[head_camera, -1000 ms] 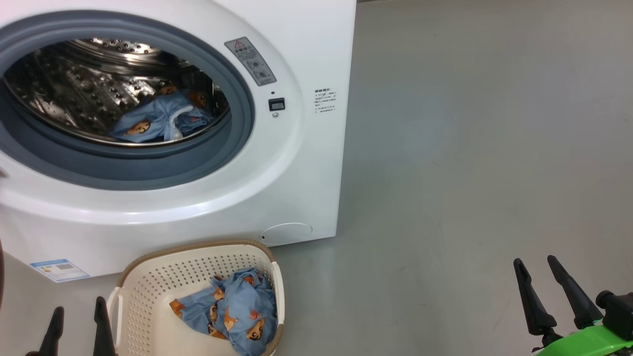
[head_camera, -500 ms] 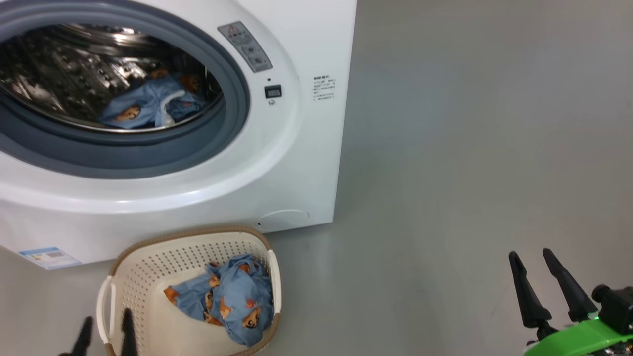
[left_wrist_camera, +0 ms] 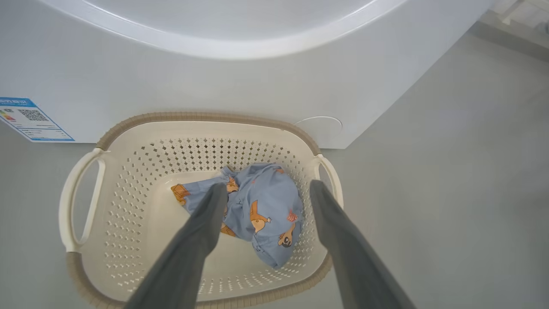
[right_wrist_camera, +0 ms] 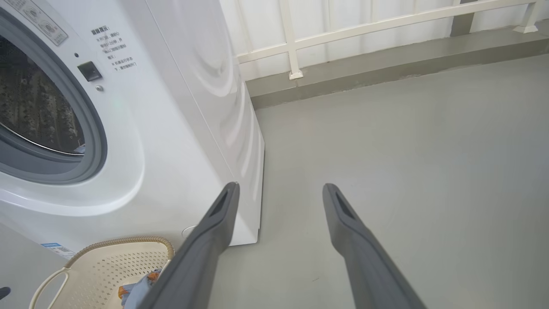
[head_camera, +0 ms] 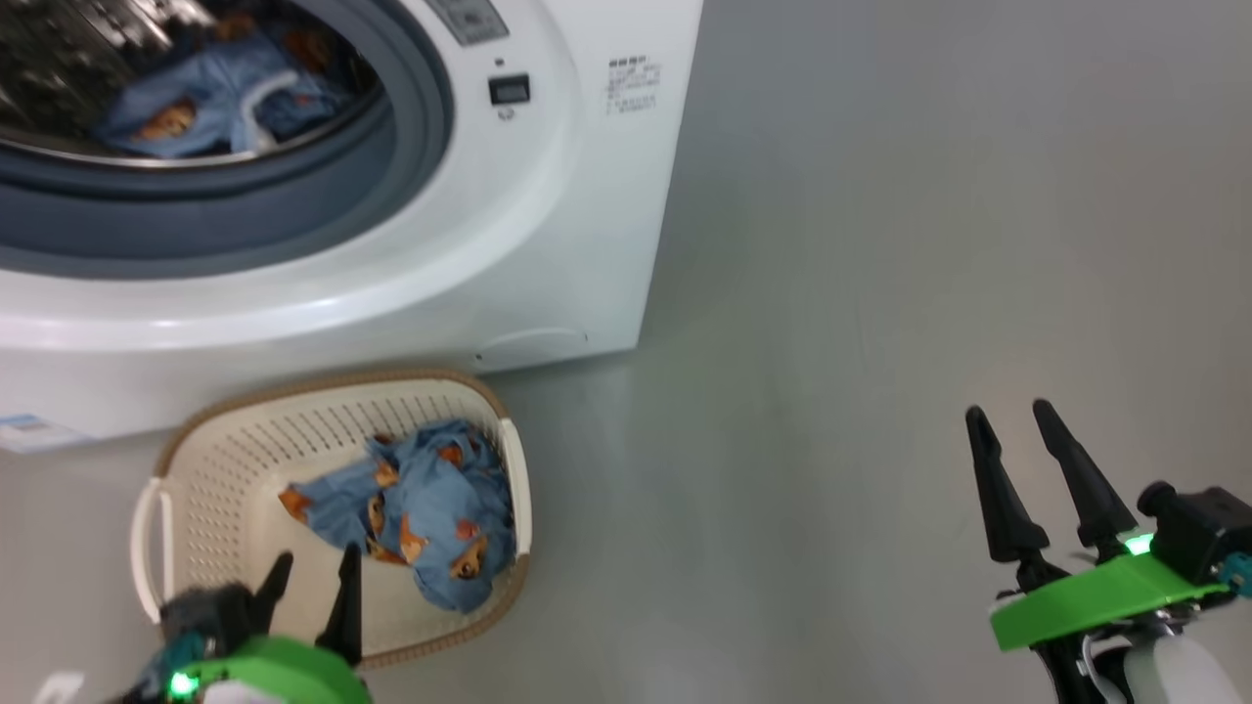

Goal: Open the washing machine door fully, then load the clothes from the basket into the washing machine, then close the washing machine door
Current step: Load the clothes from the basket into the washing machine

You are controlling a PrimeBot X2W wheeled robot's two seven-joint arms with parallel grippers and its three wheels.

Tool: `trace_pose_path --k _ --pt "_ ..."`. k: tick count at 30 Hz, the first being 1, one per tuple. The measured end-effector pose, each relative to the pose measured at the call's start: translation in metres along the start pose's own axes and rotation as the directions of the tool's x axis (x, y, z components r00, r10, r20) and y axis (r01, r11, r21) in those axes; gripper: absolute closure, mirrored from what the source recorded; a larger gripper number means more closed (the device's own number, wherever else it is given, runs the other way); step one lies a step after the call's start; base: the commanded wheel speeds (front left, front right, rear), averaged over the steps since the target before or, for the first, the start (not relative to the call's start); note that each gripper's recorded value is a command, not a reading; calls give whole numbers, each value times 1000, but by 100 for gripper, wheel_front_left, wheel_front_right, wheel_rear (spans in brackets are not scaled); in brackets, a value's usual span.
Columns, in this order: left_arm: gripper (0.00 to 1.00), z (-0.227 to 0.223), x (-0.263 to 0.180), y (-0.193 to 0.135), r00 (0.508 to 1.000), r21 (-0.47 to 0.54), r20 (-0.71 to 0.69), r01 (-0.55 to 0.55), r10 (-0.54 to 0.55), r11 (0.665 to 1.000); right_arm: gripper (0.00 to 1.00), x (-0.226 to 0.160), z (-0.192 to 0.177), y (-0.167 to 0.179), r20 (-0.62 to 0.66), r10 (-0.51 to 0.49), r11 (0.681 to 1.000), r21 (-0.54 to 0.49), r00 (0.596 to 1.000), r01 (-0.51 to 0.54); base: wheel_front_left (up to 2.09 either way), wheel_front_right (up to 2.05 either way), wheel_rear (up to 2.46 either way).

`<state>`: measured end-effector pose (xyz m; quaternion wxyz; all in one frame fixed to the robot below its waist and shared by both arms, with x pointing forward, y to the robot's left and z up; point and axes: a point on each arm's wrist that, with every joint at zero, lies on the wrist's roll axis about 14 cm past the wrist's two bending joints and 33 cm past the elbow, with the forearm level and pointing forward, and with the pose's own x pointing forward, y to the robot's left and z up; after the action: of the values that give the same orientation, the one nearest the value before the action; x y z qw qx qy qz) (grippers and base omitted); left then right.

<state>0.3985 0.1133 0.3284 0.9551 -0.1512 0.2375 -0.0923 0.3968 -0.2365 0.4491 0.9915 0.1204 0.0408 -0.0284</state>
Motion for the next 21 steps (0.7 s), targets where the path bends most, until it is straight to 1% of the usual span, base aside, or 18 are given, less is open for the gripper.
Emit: trace_pose_path --k 5,12,16,21 --pt "0 -20 32 -2 995 25 -97 36 -34 999 0 19 -10 0 -19 2 1000 -2 1000 -2 0 0 0" --pt "0 -49 70 -3 975 25 -215 68 -61 997 0 45 -26 1 -43 3 1000 -3 999 -4 0 0 0" --pt "0 -71 86 -4 952 45 -292 107 -90 993 0 57 -43 5 -76 21 1000 -8 997 -21 0 0 0" --pt "0 -95 104 0 927 37 -363 119 -98 992 0 74 -57 6 -98 32 999 -17 995 -33 0 0 0"
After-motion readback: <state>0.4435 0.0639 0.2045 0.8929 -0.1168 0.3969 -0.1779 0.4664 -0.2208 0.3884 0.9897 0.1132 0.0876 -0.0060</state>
